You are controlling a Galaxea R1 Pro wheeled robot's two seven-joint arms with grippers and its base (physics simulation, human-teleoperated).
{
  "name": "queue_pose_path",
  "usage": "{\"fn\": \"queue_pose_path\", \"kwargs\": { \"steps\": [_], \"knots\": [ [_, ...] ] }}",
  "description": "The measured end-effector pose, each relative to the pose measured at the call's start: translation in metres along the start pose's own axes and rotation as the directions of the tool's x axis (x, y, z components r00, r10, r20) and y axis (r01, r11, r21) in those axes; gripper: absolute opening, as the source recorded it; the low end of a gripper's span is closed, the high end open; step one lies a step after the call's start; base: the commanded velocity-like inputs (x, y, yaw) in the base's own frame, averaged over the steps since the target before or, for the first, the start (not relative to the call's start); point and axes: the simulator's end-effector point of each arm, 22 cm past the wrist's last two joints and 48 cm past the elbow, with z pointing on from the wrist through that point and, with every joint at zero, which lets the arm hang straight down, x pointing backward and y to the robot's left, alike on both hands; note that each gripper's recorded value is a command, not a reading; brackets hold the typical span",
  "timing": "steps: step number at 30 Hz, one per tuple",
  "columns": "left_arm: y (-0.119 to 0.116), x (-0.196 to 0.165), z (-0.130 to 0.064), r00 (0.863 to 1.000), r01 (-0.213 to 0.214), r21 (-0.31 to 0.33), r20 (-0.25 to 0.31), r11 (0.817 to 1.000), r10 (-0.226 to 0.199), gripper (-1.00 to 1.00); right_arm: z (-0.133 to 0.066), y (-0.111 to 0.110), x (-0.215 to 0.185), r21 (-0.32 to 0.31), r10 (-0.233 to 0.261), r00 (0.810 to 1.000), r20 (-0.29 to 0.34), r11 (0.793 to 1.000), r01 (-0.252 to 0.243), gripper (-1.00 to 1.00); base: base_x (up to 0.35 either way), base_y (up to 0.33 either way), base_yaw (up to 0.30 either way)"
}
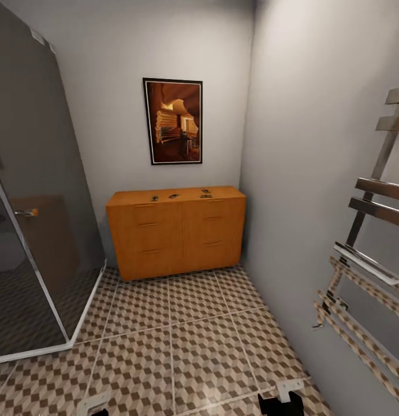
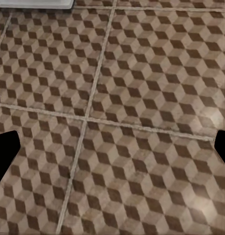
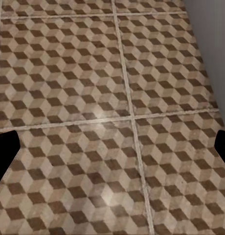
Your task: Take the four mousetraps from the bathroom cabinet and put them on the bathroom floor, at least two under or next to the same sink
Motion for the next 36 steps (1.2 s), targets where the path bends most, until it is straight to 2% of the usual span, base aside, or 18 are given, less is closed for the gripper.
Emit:
{"fn": "queue_pose_path", "kwargs": {
  "steps": [13, 27, 36],
  "knots": [
    [0.0014, -0.0011, 0.0000, 1.000, 0.006, -0.007, 0.004, 1.000, -0.006, 1.00, 0.0000, 0.0000, 0.0001, 0.000, 0.000, 1.000, 0.000, 1.000, 0.000, 1.00, 0.008, 0.000, 0.250],
    [-0.0002, -0.0056, -0.0004, 1.000, 0.010, -0.005, 0.015, 1.000, -0.010, 1.00, 0.0000, -0.0002, 0.0001, 0.000, -0.001, 1.000, 0.000, 1.000, 0.001, 1.00, 0.007, 0.000, 0.024],
    [0.0009, -0.0055, -0.0003, 1.000, 0.005, -0.005, 0.013, 1.000, -0.005, 1.00, -0.0003, 0.0000, -0.0001, 0.000, -0.002, 1.000, 0.000, 1.000, 0.002, 1.00, 0.237, 0.000, 0.001]
  ]
}}
